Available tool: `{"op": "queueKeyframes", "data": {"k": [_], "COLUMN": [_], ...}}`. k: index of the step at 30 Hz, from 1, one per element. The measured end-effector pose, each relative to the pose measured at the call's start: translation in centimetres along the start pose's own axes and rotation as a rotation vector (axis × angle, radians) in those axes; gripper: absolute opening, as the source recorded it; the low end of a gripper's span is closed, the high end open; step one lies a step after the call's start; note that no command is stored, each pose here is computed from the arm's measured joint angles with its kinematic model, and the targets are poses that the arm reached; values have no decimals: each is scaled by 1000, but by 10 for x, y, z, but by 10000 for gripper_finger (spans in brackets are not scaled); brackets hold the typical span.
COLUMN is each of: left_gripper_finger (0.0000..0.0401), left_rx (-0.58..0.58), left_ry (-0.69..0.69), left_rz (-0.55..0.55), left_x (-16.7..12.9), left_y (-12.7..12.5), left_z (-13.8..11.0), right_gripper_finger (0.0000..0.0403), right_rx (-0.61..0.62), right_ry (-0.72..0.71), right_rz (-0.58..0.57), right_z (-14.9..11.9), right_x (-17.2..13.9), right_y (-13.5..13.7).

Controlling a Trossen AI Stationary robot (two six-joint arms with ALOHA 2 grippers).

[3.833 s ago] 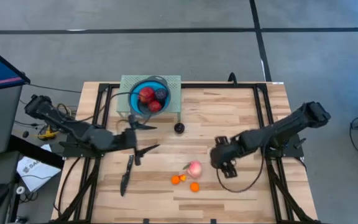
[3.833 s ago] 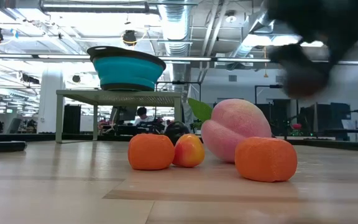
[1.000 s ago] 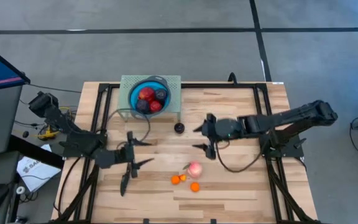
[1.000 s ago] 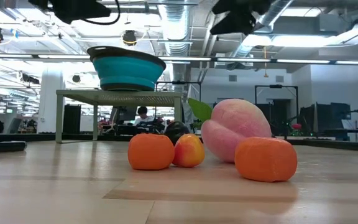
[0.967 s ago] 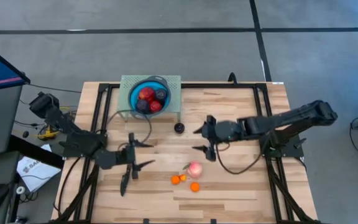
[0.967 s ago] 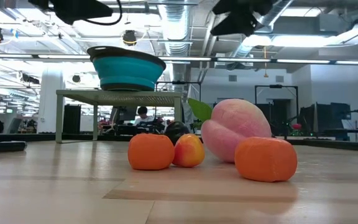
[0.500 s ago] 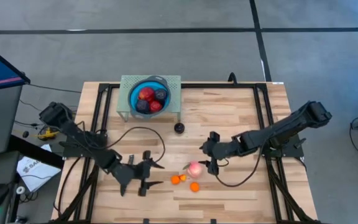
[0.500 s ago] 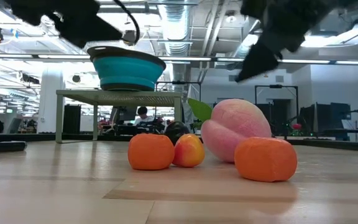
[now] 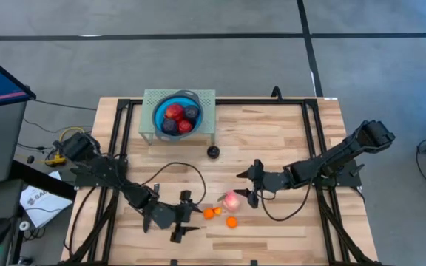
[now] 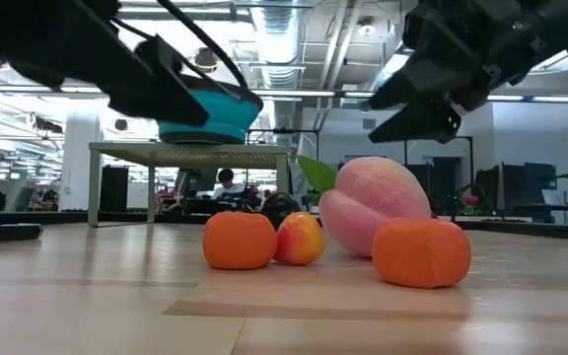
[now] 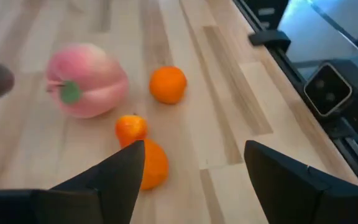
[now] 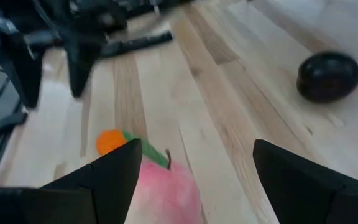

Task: Pick & Place Fruit
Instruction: Put the top orange into the blue strainer bowl on the shelf

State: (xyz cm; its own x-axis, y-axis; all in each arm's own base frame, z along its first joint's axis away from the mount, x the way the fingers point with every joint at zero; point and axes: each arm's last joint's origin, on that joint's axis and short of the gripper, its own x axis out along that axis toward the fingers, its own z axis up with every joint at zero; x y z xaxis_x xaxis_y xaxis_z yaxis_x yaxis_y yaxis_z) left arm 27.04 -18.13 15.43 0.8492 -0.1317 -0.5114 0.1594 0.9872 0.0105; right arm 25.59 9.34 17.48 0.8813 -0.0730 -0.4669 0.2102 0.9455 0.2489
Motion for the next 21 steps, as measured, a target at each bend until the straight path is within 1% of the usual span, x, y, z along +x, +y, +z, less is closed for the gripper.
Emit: {"op": "queueKeyframes", "data": {"k": [4,8,11,15,18,21], "left_gripper_finger": [306,341,352,342,322,300], "left_rx": [-6,-51,-64,-63,-71,-90], "left_ry": [43,39,29,55,77,75], "left_rz": [11,40,49,54,48,48], "left_x": [17,29,40,50,54,55], "left_y": [7,16,20,22,25,27], "left_z": [-7,-12,-18,-28,-34,-34], "right_gripper_finger": [301,301,301,301,301,301], "right_rx": [-18,-37,-41,-39,-38,-37], "right_ry": [-22,-34,-37,-46,-55,-64], "right_rz": [2,5,6,11,1,-19], "right_z": [2,3,3,4,5,5], "right_x": [0,0,0,0,0,0], "right_y": [1,1,1,2,2,1]}}
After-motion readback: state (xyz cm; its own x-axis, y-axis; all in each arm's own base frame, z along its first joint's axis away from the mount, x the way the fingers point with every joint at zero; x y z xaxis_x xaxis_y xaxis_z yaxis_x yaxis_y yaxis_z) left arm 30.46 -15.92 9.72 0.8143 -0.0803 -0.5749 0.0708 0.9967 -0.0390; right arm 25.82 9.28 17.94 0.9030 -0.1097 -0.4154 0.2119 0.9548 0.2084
